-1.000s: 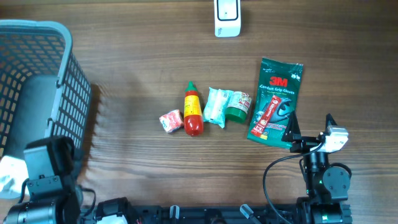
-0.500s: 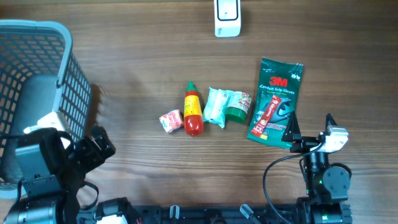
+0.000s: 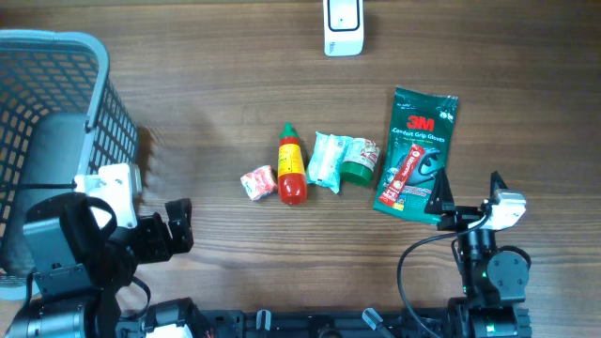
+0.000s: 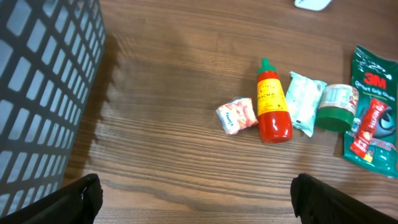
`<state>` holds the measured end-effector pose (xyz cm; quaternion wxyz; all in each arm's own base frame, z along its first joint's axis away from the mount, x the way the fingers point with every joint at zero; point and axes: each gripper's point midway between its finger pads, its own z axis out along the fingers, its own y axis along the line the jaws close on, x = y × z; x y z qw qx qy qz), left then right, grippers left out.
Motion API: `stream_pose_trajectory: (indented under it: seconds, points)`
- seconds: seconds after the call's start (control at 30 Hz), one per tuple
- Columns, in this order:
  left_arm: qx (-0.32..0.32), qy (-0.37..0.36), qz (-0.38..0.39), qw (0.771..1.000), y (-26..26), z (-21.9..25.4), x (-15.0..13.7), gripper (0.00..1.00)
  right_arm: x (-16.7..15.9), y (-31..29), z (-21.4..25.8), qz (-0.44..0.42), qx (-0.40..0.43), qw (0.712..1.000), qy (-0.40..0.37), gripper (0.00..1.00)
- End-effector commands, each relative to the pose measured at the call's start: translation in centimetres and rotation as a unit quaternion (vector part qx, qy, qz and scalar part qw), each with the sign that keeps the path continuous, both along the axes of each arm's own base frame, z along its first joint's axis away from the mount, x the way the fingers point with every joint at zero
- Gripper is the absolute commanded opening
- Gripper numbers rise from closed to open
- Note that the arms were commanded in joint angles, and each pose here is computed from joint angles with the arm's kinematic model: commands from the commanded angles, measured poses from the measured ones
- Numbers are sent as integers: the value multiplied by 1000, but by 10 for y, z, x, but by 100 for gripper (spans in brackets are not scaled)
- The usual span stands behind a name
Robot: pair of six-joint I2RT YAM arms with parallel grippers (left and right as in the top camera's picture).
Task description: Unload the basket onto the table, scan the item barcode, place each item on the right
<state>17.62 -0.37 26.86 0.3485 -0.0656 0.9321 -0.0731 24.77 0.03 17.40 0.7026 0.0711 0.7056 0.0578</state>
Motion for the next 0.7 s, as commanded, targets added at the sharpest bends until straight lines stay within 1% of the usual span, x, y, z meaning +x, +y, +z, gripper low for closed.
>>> stream_pose_trajectory:
  seconds: [0.0,0.03,0.1,0.17,0.2,0.23,0.27,0.3,0.33,0.37,0.4,0.47,0.53,0.67]
  points:
    - [1,-12,-24,1000,-5,3,0,100,0,11,0,30,149,988,0,100]
    - [0,-11,-24,1000,-5,3,0,100,0,14,-1,38,212,977,5,100]
    - [0,-11,-24,1000,-5,3,0,100,-1,25,-1,65,355,932,21,100]
    - [0,-11,-24,1000,-5,3,0,100,-2,28,-1,70,462,884,31,100]
    - [0,-11,-24,1000,-5,3,0,100,-2,28,0,68,488,869,30,100]
    - [0,-11,-24,1000,-5,3,0,100,-2,29,-1,68,522,849,35,100]
    - [0,-11,-24,1000,-5,3,0,100,-3,36,0,87,533,841,46,100]
    - [0,-10,-24,1000,-6,3,-1,100,-5,43,1,105,525,843,54,100]
    - [-1,-8,-24,1000,-6,2,-2,100,-6,48,2,122,504,853,59,100]
    - [-1,-4,-24,1000,-6,1,-3,100,-8,56,3,144,465,871,62,100]
    - [-2,-1,-24,1000,-6,0,-4,100,-13,70,4,190,401,894,70,100]
    - [-2,0,-24,1000,-6,0,-4,100,-17,78,1,209,388,893,91,99]
    - [-2,0,-24,1000,-6,0,-4,100,-17,78,-2,198,380,896,118,99]
    - [-2,0,-24,1000,-6,0,-4,100,-10,77,8,181,347,907,158,99]
